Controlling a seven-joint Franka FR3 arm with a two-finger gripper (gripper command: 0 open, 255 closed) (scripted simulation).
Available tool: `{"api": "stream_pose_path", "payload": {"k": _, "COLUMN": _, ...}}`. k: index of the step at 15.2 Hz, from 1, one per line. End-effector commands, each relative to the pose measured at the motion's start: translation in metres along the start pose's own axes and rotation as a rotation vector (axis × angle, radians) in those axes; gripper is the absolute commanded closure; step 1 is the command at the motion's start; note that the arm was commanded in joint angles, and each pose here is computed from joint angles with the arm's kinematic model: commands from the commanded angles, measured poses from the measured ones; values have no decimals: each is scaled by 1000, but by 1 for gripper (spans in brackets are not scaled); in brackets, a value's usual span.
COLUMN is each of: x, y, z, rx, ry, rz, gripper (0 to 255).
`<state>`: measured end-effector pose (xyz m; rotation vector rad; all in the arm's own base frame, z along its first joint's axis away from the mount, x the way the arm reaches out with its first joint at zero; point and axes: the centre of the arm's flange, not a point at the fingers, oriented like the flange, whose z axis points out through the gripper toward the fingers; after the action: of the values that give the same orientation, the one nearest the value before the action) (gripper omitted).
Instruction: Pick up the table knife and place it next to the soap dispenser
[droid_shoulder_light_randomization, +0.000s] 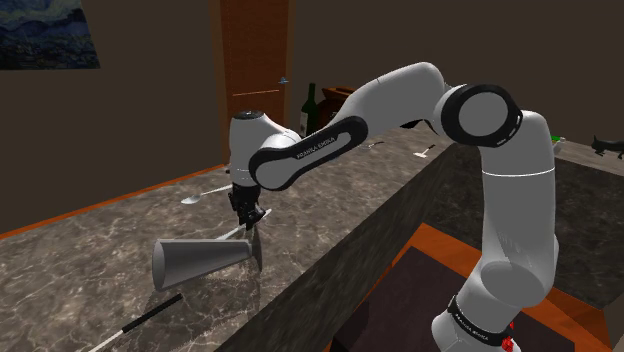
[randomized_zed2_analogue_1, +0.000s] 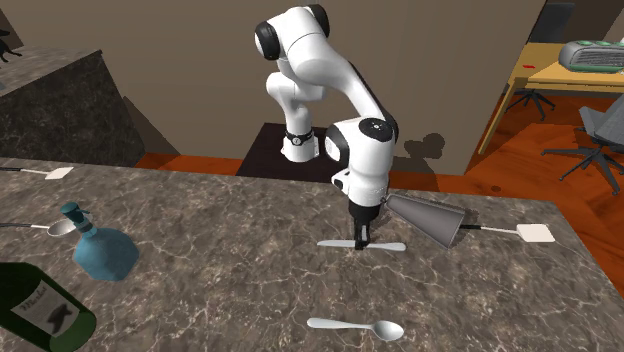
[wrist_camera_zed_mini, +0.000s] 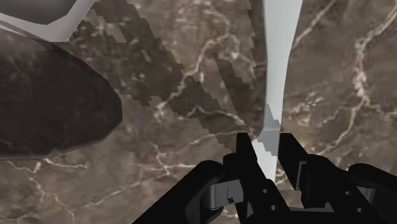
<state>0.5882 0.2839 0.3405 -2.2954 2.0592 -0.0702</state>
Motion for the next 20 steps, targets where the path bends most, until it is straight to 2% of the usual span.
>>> {"api": "stream_pose_path", "payload": {"k": 1, "x": 1, "y": -1, "z": 1, "rx": 1, "ry": -1, "rz": 2, "gripper": 255}}
{"api": "stream_pose_path", "payload": {"k": 6, "x": 1, "y": -1, "z": 1, "rx": 1, "ry": -1, "rz": 2, "gripper": 255}}
{"api": "stream_pose_path", "payload": {"k": 20, "x": 1, "y": -6, "z": -73, "rx": 1, "ry": -1, "rz": 2, "gripper": 255}}
